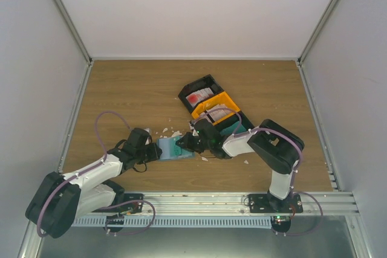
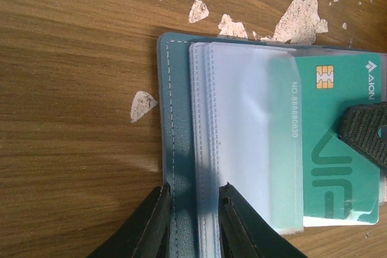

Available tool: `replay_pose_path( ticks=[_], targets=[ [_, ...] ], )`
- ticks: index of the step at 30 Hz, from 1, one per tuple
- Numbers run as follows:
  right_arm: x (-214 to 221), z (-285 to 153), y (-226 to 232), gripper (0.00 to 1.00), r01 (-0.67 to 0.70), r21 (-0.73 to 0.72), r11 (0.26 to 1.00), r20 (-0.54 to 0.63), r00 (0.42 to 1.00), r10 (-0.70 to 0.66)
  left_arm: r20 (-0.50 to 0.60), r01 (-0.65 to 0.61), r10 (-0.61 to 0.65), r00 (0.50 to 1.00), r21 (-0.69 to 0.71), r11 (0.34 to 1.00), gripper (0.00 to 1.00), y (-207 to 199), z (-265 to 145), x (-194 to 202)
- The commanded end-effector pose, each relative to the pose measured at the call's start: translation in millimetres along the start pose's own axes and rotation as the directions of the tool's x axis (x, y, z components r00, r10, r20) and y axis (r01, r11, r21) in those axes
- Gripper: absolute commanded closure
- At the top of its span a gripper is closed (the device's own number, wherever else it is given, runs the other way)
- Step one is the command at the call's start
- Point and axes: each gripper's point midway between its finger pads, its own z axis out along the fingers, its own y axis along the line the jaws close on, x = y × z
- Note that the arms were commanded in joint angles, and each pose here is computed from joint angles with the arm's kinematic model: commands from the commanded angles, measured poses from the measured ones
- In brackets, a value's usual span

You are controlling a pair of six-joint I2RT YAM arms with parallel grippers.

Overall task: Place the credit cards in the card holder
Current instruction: Insert the credit card into the card holder.

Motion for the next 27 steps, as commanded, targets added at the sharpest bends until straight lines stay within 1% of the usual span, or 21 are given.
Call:
replay_pose_path(
  ticks=[1,12,16,19,22,27],
  targets=[
    [14.1,8.5,-17.3,1.00,-0.012,0.032,0.999,-0.035,0.999,0.013,-0.012,-0.019,0.020,1.000,0.042,0.999,0.74,-4.8,3.9,3.4],
    [17.2,17.7,-16.9,0.97,0.008,0.032,0.999,-0.030,1.000,-0.007,-0.036,-0.029,0.033,0.999,0.091,0.995,0.74,-12.4,6.0,7.9],
    [17.4,20.4,-13.9,0.93,0.027,0.027,0.999,-0.031,0.999,-0.026,-0.040,-0.031,0.036,0.999,0.105,0.994,0.74,-14.1,5.6,9.4],
    [18.4,20.6,-12.4,0.89,0.046,0.027,0.999,-0.034,0.998,-0.045,-0.038,-0.035,0.040,0.998,0.108,0.993,0.74,-15.0,5.0,9.1],
    [14.1,14.9,-11.8,0.82,0.069,0.051,0.996,-0.011,0.998,-0.068,-0.034,-0.036,0.040,0.999,0.105,0.994,0.74,-14.8,4.3,8.2],
    [0.0,0.1,-7.3,0.63,0.129,0.122,0.984,0.040,0.990,-0.135,-0.023,-0.038,0.040,0.999,0.101,0.994,0.74,-14.7,2.8,6.1]
  ],
)
